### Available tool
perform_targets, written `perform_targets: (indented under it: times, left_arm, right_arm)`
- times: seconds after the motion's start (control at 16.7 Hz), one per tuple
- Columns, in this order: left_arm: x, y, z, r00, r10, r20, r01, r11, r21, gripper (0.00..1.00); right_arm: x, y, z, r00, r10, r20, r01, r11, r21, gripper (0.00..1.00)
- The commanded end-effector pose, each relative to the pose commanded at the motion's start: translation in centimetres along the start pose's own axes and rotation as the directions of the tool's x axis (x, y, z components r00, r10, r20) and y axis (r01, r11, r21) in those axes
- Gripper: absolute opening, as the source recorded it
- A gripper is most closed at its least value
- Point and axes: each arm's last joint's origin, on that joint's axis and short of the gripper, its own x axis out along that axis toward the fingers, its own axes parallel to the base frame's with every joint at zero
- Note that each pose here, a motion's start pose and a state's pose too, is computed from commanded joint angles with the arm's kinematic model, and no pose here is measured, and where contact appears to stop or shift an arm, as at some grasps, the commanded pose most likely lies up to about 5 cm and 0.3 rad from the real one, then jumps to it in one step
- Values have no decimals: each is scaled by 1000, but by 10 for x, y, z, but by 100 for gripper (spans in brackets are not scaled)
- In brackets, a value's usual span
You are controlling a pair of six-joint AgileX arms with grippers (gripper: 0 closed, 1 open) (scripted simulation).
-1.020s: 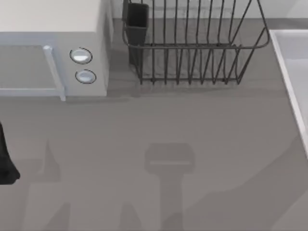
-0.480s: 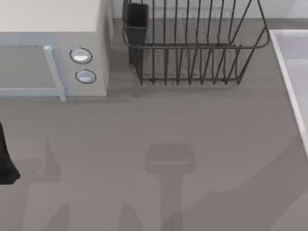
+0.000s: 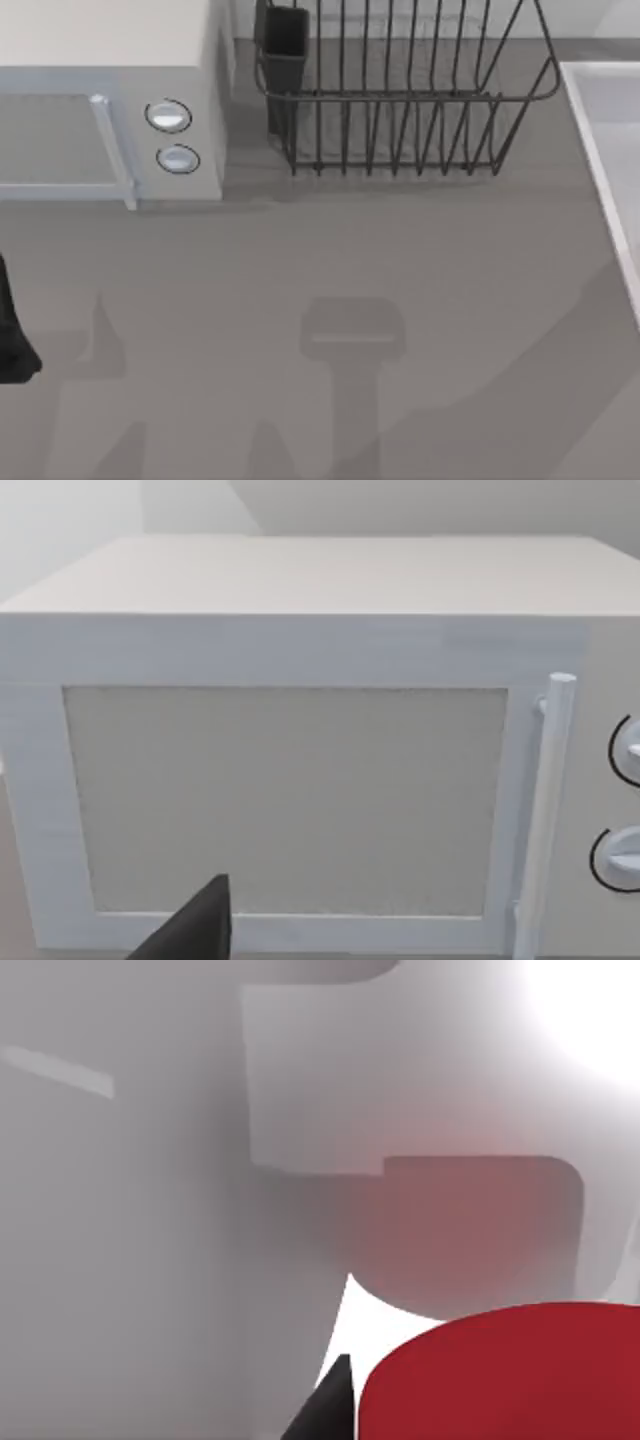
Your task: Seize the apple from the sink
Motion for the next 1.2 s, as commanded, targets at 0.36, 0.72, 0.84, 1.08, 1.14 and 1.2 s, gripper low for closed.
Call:
perform_targets:
  times: [0.36, 0.72, 0.84, 1.08, 1.14, 1.2]
  left_arm:
    - [0, 0, 0, 1000, 0, 0, 0, 1000, 0, 100]
    - [0, 0, 0, 1000, 0, 0, 0, 1000, 0, 100]
    - [0, 0, 0, 1000, 0, 0, 0, 1000, 0, 100]
    - [0, 0, 0, 1000, 0, 0, 0, 1000, 0, 100]
    - [0, 0, 0, 1000, 0, 0, 0, 1000, 0, 100]
    - [0, 0, 0, 1000, 0, 0, 0, 1000, 0, 100]
  right_arm:
    - [-109, -5, 17, 999, 15, -41, -15, 1000, 2, 0]
    - [-212, 4, 1, 1000, 6, -17, -6, 1000, 1, 0]
    - [-221, 5, -1, 1000, 3, -9, -3, 1000, 0, 0]
    - [-220, 7, 0, 1000, 4, -10, -4, 1000, -1, 0]
    - [-220, 11, 1, 1000, 3, -10, -3, 1000, -1, 0]
    - [-220, 19, 4, 1000, 3, -10, -3, 1000, -2, 0]
